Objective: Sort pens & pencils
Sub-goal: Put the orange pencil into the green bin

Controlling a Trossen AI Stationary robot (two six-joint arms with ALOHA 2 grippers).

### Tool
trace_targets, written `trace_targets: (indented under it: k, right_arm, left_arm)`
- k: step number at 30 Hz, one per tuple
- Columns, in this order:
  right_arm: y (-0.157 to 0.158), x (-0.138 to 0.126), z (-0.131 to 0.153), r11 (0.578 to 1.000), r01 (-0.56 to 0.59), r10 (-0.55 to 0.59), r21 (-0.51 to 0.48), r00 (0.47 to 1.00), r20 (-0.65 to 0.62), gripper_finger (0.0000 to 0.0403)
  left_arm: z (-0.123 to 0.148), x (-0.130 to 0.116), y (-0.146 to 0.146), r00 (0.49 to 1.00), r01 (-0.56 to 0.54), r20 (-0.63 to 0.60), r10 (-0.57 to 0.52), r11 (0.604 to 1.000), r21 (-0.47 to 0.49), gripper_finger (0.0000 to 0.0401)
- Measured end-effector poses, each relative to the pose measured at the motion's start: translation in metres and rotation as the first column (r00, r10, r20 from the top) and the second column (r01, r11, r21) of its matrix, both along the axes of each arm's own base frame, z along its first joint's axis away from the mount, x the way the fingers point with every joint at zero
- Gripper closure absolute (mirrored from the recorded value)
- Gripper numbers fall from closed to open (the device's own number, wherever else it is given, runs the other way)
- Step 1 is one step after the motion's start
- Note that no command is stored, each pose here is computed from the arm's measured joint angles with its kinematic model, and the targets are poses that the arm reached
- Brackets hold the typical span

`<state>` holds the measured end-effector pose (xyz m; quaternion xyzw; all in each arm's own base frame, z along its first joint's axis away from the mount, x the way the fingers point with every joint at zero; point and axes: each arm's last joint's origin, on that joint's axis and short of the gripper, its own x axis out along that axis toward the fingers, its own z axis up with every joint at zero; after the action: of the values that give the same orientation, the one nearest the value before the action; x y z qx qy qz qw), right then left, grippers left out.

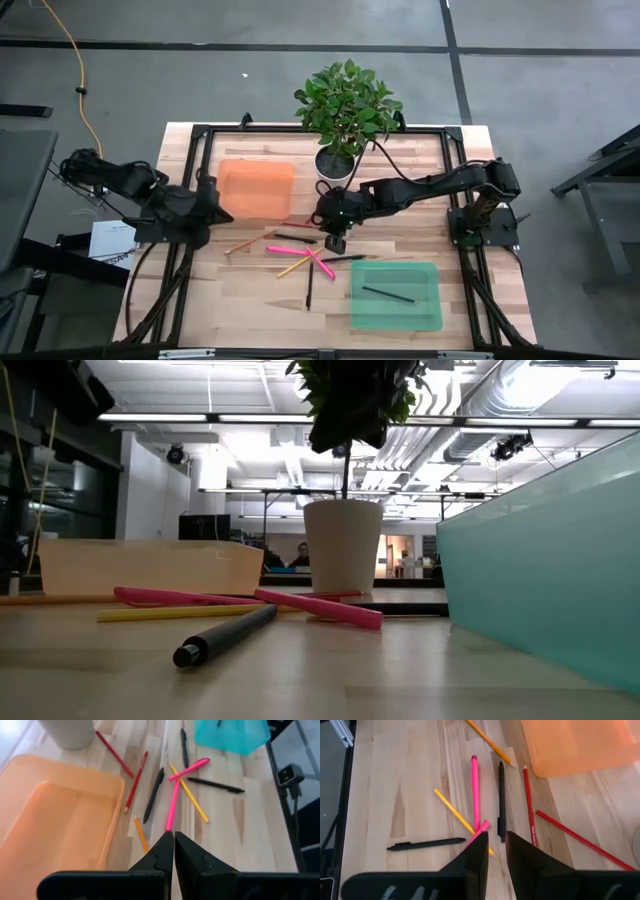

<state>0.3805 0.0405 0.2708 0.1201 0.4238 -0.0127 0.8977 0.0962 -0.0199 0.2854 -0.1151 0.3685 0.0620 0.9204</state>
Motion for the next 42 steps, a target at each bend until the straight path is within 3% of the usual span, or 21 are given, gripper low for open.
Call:
trace_targets:
  k: [3, 14, 18, 28, 42]
  right_arm:
    - [-0.002, 0.000, 0.000, 1.000, 0.007, -0.007, 0.002, 1.000, 0.000, 0.0346]
    - [-0.005, 0.001, 0.000, 1.000, 0.020, -0.020, 0.004, 1.000, 0.000, 0.0346]
    - [-0.005, 0.001, 0.000, 1.000, 0.021, -0.021, 0.003, 1.000, 0.000, 0.0346]
    - [-0.006, 0.001, 0.000, 1.000, 0.022, -0.022, -0.003, 1.000, 0.002, 0.0346]
    - [-0.006, 0.001, 0.000, 1.000, 0.018, -0.017, -0.008, 1.000, 0.004, 0.0346]
  left_arm:
    - [-0.005, -0.004, 0.001, 1.000, 0.002, -0.022, -0.002, 1.000, 0.005, 0.0396]
    - [-0.064, -0.004, -0.002, 0.992, 0.019, -0.125, -0.029, 0.997, -0.079, 0.0396]
    - [-0.086, -0.004, -0.004, 0.977, -0.002, -0.210, -0.028, 0.990, -0.141, 0.0396]
    - [-0.112, 0.007, -0.010, 0.959, -0.014, -0.277, -0.061, 0.965, -0.261, 0.0396]
    - [-0.127, 0.021, -0.012, 0.914, -0.137, -0.402, 0.053, 0.973, -0.183, 0.0396]
